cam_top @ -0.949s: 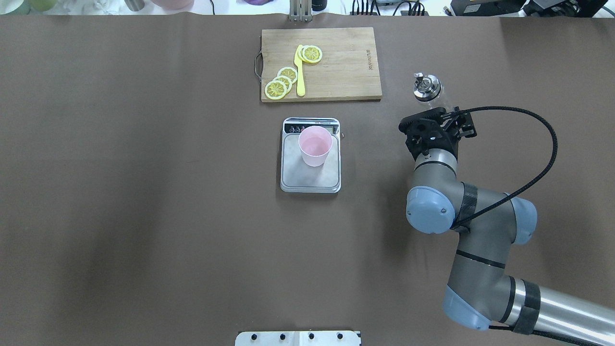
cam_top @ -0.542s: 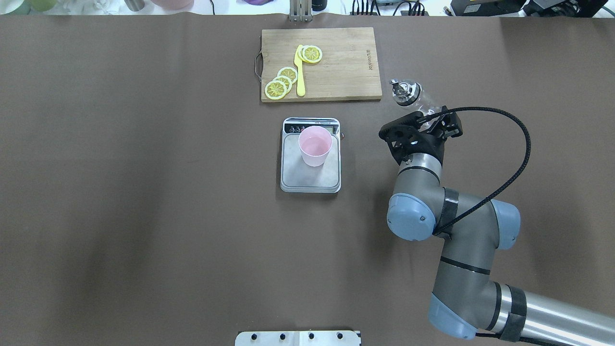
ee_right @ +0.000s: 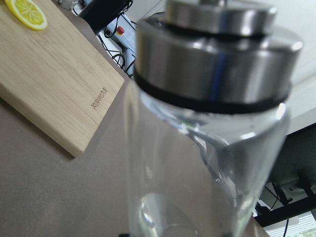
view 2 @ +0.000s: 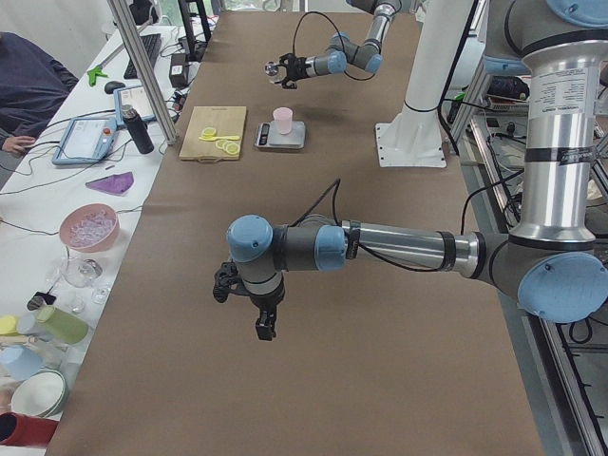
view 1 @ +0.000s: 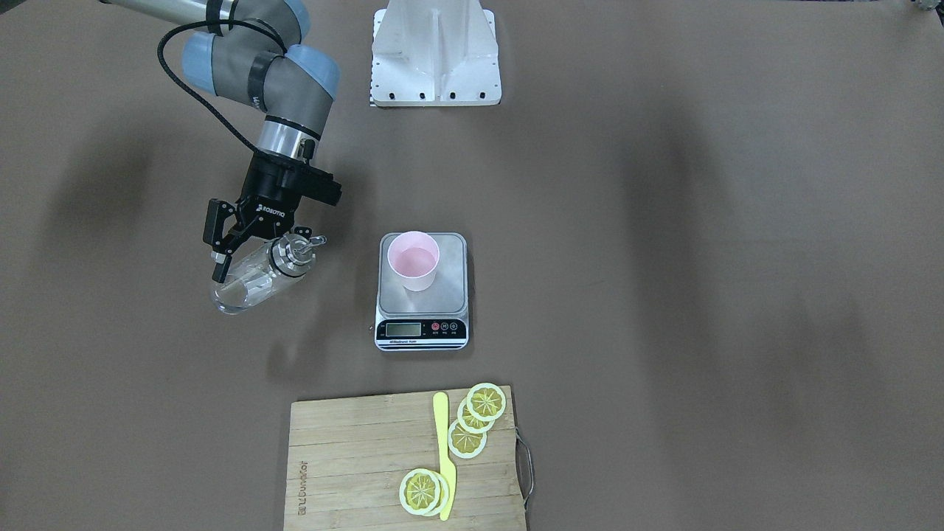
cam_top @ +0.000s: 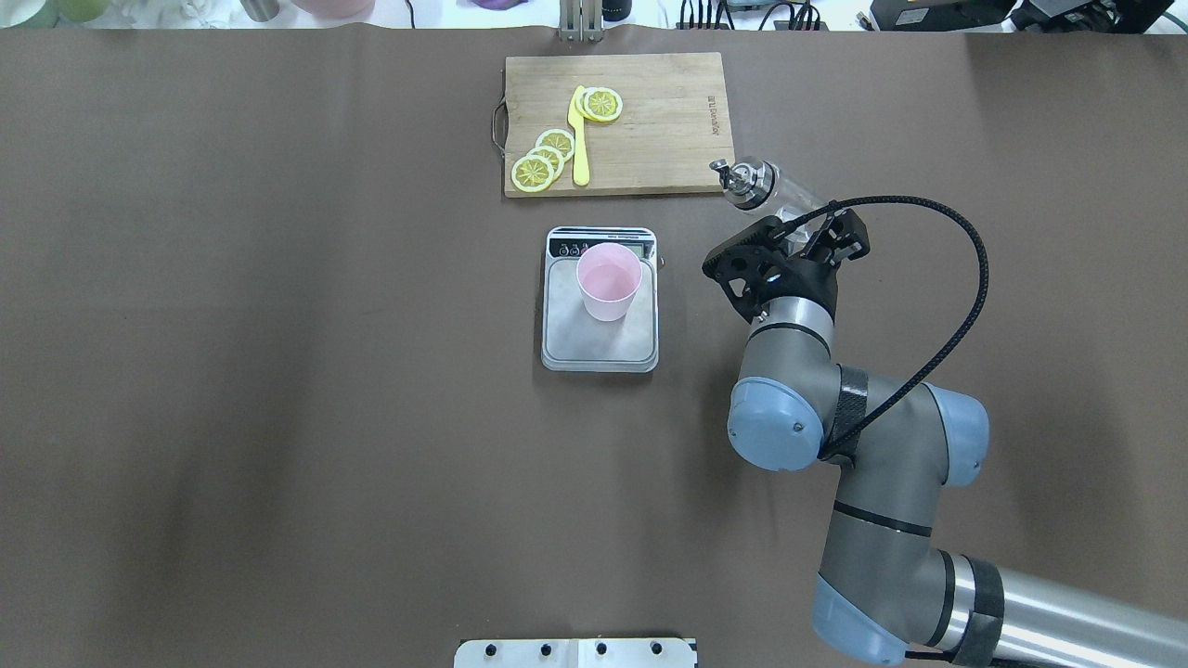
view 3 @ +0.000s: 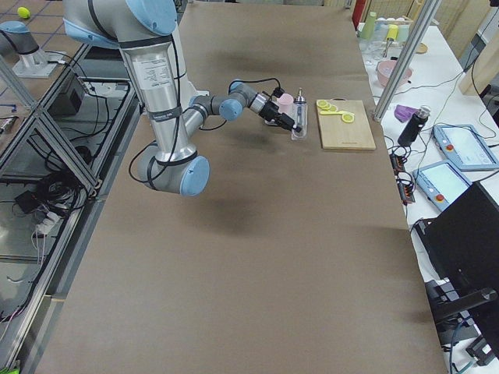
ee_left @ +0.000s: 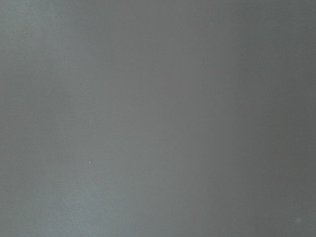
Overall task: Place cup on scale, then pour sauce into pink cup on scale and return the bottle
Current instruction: 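Carry the bottle with the right gripper toward the pink cup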
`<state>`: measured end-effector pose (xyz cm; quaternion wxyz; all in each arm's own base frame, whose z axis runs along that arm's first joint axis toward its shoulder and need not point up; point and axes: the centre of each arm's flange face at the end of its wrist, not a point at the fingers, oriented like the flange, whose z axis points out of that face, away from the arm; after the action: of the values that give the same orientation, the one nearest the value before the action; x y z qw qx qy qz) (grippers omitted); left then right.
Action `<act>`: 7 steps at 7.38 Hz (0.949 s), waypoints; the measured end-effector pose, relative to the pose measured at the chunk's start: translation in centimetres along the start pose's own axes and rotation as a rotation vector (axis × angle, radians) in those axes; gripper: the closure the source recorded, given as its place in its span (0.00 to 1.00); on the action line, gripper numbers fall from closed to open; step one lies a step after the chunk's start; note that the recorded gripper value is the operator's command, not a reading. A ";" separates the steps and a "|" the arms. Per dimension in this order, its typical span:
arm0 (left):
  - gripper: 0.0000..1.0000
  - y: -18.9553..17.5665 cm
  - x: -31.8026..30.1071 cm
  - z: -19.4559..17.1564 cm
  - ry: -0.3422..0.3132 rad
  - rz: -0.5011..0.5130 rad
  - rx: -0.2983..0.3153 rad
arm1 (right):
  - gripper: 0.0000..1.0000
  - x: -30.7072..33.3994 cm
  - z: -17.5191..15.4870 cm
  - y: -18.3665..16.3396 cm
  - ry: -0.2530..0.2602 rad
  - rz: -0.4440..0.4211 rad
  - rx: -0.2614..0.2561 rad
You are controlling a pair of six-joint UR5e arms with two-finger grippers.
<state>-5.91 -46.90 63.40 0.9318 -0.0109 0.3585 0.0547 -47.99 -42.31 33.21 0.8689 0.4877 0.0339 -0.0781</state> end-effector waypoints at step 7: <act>0.02 0.8 -0.4 0.6 0.003 -0.020 -0.014 | 1.00 -2.5 -1.7 2.7 0.176 -0.291 0.003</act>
<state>-5.92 -46.15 64.16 0.9317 -0.0211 0.3594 0.0478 -50.01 -39.23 34.94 0.8414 0.4838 0.1800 -0.1599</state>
